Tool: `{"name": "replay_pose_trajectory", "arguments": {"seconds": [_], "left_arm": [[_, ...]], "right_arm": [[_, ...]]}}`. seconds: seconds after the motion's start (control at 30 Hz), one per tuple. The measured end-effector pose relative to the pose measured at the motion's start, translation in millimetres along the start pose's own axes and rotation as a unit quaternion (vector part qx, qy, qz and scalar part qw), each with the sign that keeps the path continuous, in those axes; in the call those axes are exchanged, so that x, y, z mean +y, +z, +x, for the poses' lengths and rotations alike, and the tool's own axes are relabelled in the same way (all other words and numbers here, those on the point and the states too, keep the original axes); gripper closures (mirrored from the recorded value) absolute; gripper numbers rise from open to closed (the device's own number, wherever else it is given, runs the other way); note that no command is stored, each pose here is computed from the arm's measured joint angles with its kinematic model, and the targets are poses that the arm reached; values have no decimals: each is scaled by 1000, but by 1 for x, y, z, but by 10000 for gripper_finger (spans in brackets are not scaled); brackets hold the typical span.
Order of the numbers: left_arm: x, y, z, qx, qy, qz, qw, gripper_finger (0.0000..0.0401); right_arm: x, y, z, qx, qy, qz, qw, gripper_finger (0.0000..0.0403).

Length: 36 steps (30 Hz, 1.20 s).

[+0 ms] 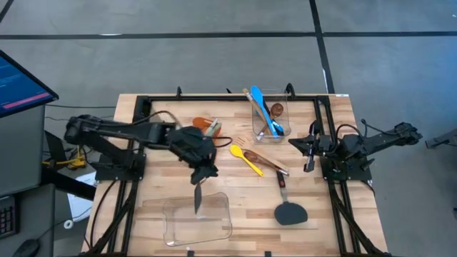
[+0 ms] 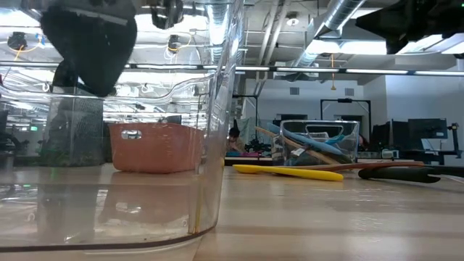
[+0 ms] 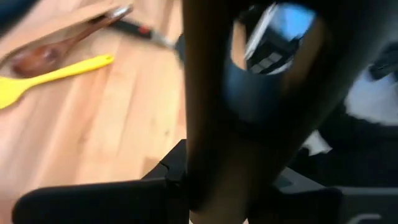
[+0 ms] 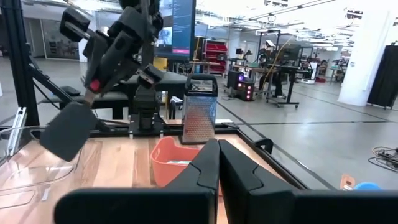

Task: Pick & Place Kitchen Items
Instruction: Put the black flipper spatula into the bottom transparent bin

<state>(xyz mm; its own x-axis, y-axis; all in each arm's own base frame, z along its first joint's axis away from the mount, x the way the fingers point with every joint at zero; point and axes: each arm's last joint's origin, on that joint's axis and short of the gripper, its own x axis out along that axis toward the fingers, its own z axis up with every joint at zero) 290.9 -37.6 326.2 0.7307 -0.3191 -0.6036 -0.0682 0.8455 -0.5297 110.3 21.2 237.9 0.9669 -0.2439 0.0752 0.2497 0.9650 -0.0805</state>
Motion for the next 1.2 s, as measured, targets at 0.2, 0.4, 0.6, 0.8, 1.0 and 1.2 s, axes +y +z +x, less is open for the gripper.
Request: {"name": "replay_pose_trajectory", "arguments": {"seconds": [0.2,0.4,0.6,0.8,1.0,1.2], "left_arm": [[4,18,24,101,53,-4,993,326],[6,9,55,208,26,-33,977,326],[-3,0,64,233,10,-31,972,326],[-10,-5,67,228,11,-26,973,327],[-8,-13,73,233,11,-27,972,327],[2,-25,81,245,30,-63,967,326]], "right_arm": [[0,-1,0,3,2,-2,1000,402],[0,-1,0,3,2,-2,1000,402],[0,-1,0,3,2,-2,1000,402],[0,-1,0,3,2,-2,1000,402],[0,-1,0,4,2,-3,1000,402],[0,-1,0,4,2,-3,1000,402]]}}
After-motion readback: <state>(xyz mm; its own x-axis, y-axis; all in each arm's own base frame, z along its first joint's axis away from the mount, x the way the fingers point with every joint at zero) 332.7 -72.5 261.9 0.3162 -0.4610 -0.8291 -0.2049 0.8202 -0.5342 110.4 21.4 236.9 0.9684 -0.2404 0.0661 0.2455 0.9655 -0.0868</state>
